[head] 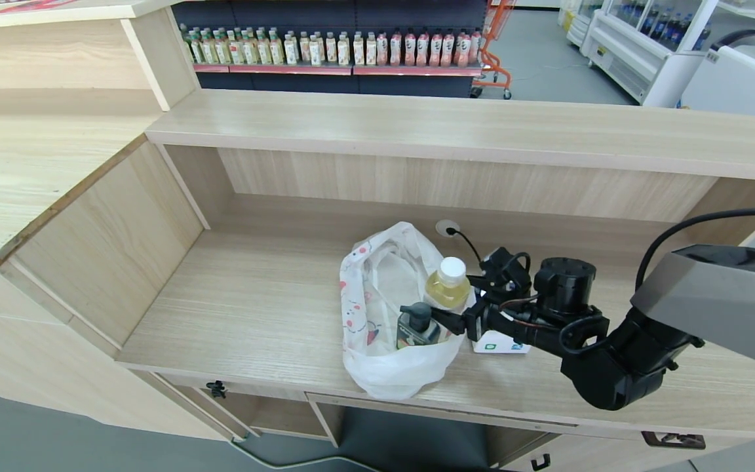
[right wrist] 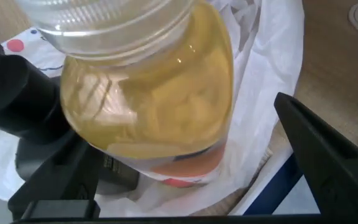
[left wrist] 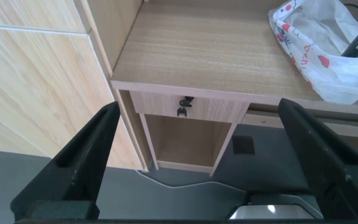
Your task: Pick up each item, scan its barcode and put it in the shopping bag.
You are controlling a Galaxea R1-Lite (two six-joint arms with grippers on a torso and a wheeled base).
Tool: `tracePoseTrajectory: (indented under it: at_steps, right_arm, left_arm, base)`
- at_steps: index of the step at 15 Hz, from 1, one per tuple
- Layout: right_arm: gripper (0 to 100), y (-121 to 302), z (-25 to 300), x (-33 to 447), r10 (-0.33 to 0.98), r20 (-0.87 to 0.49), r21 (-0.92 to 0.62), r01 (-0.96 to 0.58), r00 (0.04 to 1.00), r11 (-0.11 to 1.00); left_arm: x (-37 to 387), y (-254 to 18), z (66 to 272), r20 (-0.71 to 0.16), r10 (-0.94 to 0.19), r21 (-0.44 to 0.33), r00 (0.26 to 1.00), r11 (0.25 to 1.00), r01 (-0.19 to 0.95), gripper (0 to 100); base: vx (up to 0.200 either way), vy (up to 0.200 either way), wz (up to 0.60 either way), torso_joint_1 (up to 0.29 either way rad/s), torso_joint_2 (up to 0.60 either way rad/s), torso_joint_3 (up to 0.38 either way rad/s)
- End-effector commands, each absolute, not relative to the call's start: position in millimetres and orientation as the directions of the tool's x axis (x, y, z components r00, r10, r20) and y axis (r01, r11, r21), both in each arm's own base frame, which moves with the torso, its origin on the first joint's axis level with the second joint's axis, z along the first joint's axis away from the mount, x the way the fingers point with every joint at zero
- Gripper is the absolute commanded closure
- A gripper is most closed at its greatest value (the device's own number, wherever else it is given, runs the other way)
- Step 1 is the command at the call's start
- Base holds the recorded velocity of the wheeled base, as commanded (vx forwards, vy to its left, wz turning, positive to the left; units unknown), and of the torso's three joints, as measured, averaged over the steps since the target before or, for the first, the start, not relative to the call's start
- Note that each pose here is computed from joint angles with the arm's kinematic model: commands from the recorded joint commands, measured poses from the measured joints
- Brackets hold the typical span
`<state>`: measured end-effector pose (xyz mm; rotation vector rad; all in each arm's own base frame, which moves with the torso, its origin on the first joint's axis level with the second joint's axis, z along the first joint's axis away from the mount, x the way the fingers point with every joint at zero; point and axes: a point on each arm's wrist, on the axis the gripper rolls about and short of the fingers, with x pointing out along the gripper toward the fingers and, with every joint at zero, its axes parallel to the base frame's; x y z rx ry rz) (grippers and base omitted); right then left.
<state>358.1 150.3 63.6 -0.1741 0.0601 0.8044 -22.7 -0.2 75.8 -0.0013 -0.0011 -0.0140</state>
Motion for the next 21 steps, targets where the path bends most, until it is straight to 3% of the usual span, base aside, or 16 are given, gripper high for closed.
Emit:
tracePoseTrajectory:
  at_steps: [1,10,13,14,17,21]
  right_arm:
    - [0,151,74,356,0.718,-0.092,-0.145,-0.723,0.690,0.675]
    - [0,119,193,292,0.723,0.036,-0.204,-0.703,0.690,0.681]
    - [0,84,227,242,0.623,0.081,-0.218,-0.596,0.778,0.773]
    - [0,62,227,223,0.552,0.075,-0.214,-0.528,0.830,0.822]
    - [0,15,189,172,0.393,-0.029,-0.172,-0.391,0.919,0.904]
    - [0,4,155,102,0.314,-0.059,-0.155,-0.319,0.948,0.935]
  left_arm:
    - [-23,0,76,0.002,-0.014,-0.002,1.000,1.000,0.014,0]
    - [-23,0,76,0.002,-0.014,-0.002,1.000,1.000,0.014,0]
    - [-23,0,76,0.002,-0.014,-0.002,1.000,1.000,0.014,0]
    - [-23,0,76,0.002,-0.014,-0.002,1.000,1.000,0.014,0]
    - [-23,0,76,0.002,-0.014,-0.002,1.000,1.000,0.014,0]
    - [-23,0,76,0.002,-0.014,-0.002,1.000,1.000,0.014,0]
  base:
    - [0.000,0.000,0.00,0.000,0.00,0.000]
    - [0.000,0.000,0.00,0.000,0.00,0.000]
    - [0.000,0.000,0.00,0.000,0.00,0.000]
    - [0.000,0.000,0.00,0.000,0.00,0.000]
    - [0.000,0.000,0.00,0.000,0.00,0.000]
    - [0.000,0.000,0.00,0.000,0.00,0.000]
